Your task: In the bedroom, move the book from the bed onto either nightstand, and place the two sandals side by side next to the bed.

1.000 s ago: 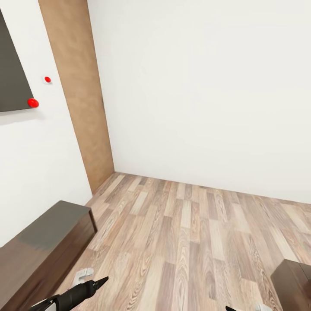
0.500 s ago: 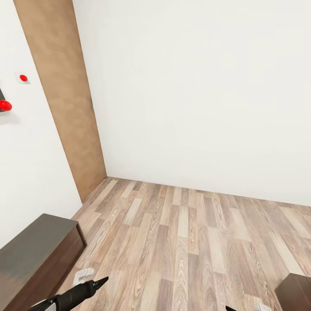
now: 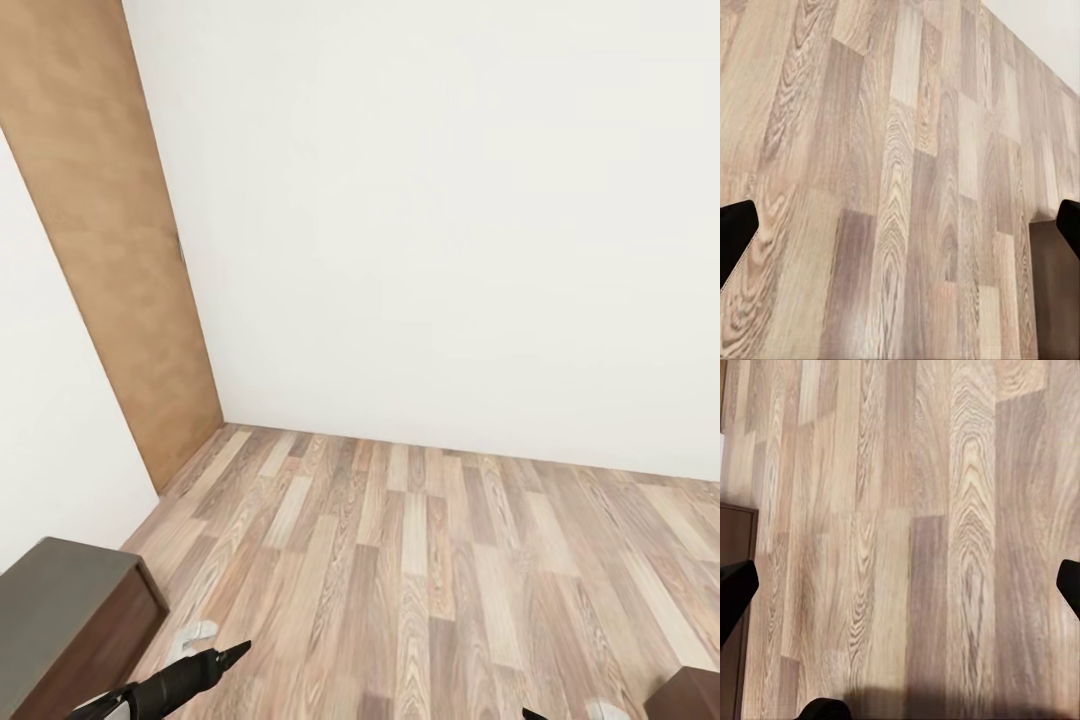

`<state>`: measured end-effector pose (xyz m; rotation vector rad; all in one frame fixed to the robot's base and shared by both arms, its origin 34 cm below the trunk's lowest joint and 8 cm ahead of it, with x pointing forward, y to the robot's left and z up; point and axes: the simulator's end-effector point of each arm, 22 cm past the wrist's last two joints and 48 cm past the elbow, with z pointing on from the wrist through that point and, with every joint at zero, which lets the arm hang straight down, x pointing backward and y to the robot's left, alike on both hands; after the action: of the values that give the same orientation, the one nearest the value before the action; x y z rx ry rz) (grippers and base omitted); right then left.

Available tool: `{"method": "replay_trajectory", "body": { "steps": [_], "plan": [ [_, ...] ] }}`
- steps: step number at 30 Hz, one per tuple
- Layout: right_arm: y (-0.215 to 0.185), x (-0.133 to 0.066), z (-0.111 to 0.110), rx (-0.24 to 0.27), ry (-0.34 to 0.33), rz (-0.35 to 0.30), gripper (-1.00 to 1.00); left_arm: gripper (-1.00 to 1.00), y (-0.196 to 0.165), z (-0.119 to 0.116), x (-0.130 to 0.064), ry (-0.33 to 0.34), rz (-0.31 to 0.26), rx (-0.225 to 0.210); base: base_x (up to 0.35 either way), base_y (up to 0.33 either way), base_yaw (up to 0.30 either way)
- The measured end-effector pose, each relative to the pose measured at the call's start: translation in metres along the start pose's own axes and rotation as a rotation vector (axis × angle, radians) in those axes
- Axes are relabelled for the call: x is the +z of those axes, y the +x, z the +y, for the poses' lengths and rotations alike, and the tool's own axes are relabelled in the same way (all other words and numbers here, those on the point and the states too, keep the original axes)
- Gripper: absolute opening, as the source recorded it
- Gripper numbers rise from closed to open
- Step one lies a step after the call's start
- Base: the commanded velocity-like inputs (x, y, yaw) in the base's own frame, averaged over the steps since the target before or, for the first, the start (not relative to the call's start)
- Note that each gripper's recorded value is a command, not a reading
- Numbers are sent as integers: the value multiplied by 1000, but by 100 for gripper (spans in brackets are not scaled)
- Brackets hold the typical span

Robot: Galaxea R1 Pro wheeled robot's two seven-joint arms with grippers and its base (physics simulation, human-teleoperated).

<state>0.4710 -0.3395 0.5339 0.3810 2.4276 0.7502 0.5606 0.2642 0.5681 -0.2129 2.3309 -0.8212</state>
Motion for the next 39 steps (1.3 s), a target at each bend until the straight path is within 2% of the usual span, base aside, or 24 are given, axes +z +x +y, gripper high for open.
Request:
{"method": "replay_trajectory", "body": {
  "steps": [16,27,39],
  "plan": [
    [0,0,0,0,0,0,100,100,0,0,0,0,0,0,328,0,-1],
    [0,0,0,0,0,0,100,100,0,0,0,0,0,-1,328,0,-205],
    [0,0,0,0,0,0,100,100,0,0,0,0,0,-1,328,0,-19]
  ]
}}
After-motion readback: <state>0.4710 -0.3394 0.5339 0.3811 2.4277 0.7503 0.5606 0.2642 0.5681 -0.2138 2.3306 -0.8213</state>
